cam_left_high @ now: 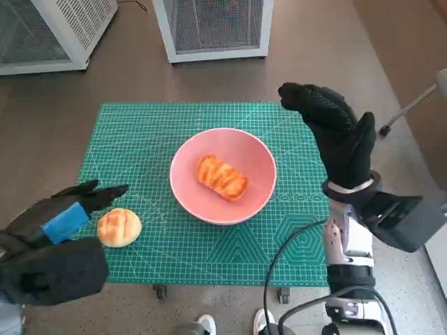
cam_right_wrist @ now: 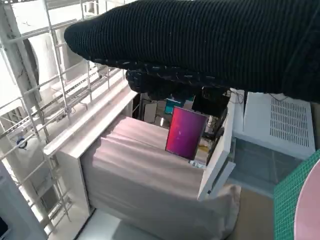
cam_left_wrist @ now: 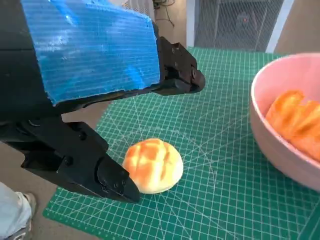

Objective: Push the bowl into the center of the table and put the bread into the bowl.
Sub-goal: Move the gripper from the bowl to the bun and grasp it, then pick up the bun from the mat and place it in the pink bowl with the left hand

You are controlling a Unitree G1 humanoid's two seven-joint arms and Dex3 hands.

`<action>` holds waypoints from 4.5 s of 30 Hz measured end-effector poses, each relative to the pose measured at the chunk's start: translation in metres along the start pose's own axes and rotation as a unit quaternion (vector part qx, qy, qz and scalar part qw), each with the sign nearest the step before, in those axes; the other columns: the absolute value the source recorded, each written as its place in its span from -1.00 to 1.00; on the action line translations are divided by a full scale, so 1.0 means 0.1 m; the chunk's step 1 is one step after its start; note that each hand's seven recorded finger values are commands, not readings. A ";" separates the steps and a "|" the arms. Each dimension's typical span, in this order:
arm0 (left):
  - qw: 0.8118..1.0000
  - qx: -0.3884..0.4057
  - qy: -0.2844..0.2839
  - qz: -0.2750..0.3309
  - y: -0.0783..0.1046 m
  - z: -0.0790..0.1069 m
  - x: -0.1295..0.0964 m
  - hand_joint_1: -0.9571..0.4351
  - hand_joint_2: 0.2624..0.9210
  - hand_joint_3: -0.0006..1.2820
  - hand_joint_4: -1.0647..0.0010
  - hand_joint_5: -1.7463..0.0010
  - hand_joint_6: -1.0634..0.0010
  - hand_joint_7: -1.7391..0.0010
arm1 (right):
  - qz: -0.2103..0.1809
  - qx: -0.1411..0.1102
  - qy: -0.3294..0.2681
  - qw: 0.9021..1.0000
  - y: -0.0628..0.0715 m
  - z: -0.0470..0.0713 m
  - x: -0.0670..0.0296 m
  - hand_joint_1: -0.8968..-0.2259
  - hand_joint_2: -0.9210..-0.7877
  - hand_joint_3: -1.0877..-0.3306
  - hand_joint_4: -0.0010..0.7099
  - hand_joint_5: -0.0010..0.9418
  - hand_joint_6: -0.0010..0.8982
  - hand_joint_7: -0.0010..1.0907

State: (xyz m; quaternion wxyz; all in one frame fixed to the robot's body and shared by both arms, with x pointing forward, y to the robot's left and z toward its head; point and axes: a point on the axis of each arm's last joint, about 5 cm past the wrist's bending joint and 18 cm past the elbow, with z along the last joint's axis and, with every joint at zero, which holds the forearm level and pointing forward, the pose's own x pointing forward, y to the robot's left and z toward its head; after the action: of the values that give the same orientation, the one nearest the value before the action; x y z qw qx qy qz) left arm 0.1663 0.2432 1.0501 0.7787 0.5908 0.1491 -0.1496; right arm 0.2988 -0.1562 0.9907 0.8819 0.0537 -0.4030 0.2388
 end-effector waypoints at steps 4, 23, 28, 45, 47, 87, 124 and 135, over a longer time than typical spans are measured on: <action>1.000 -0.002 0.007 -0.010 -0.06 -0.02 0.08 0.42 0.39 -1.00 0.81 1.00 0.50 1.00 | 0.000 -0.001 0.000 1.000 0.00 0.00 -0.001 -0.36 -1.00 -0.22 -0.41 -1.00 -0.70 -0.36; 0.998 0.031 0.043 -0.024 -0.27 -0.05 0.43 0.37 0.40 -0.99 0.72 0.99 0.49 1.00 | -0.002 -0.006 -0.002 1.000 -0.02 0.01 -0.006 -0.37 -1.00 -0.21 -0.41 -1.00 -0.71 -0.35; 0.997 0.044 0.053 -0.029 -0.32 -0.06 0.53 0.34 0.40 -0.99 0.70 0.99 0.47 0.99 | -0.002 -0.005 -0.002 1.000 -0.02 0.01 -0.007 -0.37 -1.00 -0.21 -0.41 -1.00 -0.71 -0.34; 0.995 0.059 0.075 -0.039 -0.49 -0.14 0.78 0.35 0.56 -0.97 0.40 0.97 0.17 0.96 | 0.001 -0.003 -0.001 1.000 -0.02 0.01 -0.005 -0.36 -1.00 -0.21 -0.41 -1.00 -0.73 -0.34; 0.995 0.060 0.076 -0.038 -0.50 -0.15 0.80 0.37 0.60 -0.96 0.30 0.96 0.08 0.95 | 0.001 -0.003 0.000 1.000 -0.02 0.01 -0.005 -0.36 -1.00 -0.21 -0.41 -1.00 -0.73 -0.34; 0.996 0.067 0.023 0.054 -0.23 -0.13 0.74 0.38 1.00 -0.92 -0.36 -0.31 -0.18 -0.32 | -0.001 -0.002 -0.002 1.000 -0.03 0.02 -0.017 -0.36 -1.00 -0.17 -0.41 -1.00 -0.73 -0.33; 0.938 0.101 -0.229 0.241 0.43 0.88 0.63 0.38 0.95 -0.99 -0.58 -0.17 -0.29 -0.25 | 0.003 -0.002 -0.001 1.000 -0.06 0.00 -0.003 -0.32 -1.00 -0.17 -0.42 -1.00 -0.73 -0.33; 0.930 0.120 -0.281 0.206 0.41 1.16 0.90 0.38 0.99 -0.98 -0.51 -0.22 -0.24 -0.27 | 0.003 -0.009 0.001 1.000 -0.10 0.01 -0.018 -0.32 -1.00 -0.17 -0.42 -1.00 -0.73 -0.33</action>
State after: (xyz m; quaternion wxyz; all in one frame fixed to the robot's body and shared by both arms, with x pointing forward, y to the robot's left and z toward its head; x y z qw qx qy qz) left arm 0.2717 0.1369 1.0793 0.7254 0.6319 -0.2198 -0.1621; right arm 0.3019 -0.1660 0.9910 0.8819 0.0440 -0.4047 0.2379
